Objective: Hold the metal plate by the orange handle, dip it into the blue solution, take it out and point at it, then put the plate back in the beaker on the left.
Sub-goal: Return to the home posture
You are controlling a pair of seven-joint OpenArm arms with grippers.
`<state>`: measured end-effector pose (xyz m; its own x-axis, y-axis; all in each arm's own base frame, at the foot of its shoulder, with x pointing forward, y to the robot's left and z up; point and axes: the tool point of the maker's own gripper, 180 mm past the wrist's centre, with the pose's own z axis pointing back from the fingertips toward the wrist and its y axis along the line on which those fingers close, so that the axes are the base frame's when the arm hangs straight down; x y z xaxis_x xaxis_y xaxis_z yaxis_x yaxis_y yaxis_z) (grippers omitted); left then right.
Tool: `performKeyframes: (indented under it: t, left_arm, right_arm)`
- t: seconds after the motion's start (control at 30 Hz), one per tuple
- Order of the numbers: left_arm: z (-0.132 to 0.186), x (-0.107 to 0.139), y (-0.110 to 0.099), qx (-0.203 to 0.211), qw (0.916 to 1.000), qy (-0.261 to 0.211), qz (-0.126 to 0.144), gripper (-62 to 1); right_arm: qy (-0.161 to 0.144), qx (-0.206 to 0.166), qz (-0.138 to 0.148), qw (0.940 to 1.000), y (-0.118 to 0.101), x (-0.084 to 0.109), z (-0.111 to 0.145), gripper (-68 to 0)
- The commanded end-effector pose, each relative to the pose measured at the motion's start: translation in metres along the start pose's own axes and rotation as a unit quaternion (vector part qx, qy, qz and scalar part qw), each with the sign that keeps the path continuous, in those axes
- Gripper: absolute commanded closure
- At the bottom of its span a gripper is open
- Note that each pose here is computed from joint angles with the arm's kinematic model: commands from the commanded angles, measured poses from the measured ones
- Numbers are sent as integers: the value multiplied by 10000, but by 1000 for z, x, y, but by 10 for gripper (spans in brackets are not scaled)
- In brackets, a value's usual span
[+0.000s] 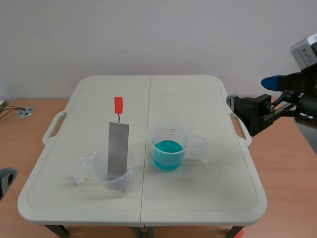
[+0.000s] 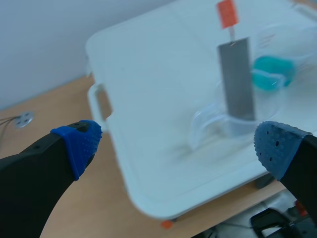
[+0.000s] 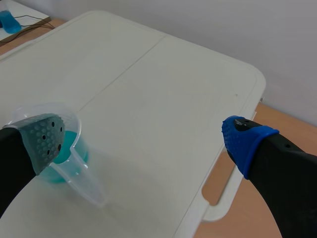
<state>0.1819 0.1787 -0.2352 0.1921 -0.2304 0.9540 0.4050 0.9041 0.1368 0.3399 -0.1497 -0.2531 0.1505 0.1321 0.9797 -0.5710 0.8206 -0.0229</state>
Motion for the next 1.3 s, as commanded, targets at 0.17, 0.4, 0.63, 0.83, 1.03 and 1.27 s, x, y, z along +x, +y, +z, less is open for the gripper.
performKeyframes:
  t: [0.17, 0.4, 0.63, 0.83, 1.03, 1.27]
  left_arm:
    - [-16, 20, -43, -594, 9972, -440, 61, -623]
    - [-32, 33, -70, -965, 9921, -794, 85, -623]
    - [-44, 45, -79, -1124, 9881, -1036, -144, -623]
    - [-44, 45, -79, -1123, 9883, -1026, -138, -623]
    - [-44, 45, -79, -1123, 9883, -1027, -137, -623]
    - [-44, 45, -79, -1123, 9883, -1027, -137, -623]
  right_arm:
    - [-385, 145, 364, 9985, 35, 30, 14, -665]
    - [-573, 159, 567, 9966, 70, 39, 29, -665]
    - [-565, 233, 671, 9959, 93, 35, 41, -665]
    - [-530, 171, 722, 9958, 97, 31, 39, -665]
    - [-525, 148, 746, 9957, 98, 30, 39, -665]
    - [-526, 148, 748, 9957, 98, 30, 39, -665]
